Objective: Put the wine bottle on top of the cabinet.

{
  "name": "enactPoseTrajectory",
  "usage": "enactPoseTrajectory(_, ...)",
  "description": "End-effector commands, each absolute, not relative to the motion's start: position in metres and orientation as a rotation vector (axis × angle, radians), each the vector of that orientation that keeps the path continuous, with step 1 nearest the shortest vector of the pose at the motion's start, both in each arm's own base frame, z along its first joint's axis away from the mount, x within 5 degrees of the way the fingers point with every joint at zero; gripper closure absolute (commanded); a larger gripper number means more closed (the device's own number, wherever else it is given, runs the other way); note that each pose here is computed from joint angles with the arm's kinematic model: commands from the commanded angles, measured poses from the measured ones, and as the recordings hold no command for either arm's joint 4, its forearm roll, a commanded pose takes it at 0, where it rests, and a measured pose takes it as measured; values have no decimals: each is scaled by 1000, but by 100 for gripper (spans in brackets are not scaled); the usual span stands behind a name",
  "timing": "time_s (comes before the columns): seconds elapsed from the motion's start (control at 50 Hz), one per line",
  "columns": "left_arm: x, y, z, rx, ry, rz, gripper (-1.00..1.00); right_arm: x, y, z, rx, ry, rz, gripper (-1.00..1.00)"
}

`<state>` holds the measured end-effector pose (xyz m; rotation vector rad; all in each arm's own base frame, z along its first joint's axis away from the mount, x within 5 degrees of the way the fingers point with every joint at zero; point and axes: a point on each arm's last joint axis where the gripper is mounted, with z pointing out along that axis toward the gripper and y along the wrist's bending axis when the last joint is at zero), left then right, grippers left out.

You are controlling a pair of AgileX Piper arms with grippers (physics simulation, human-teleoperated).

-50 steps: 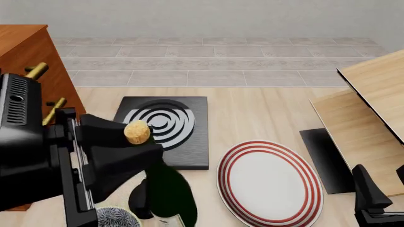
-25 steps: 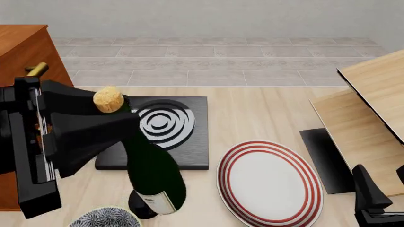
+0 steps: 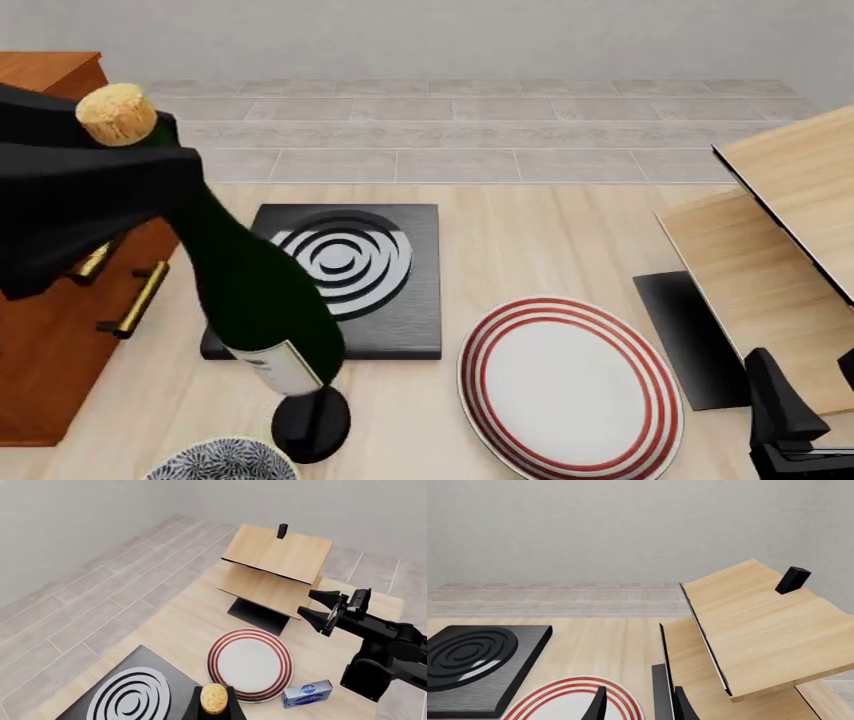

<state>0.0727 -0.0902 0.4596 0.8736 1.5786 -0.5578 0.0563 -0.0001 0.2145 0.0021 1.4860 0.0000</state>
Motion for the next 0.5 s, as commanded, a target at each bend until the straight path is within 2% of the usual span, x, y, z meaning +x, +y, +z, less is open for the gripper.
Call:
enactPoseTrajectory(0.02,68,-78,474,848,1560,-511,100,56,0,215,2,1486,0,-100)
enactPoseTrajectory(0.36,65,-67,489,804,1560,-474,100,56,0,215,2,1486,0,-100)
enactPoseTrajectory(0.5,64,-66,499,745,1584,-528,100,56,0,215,2,1486,0,-100)
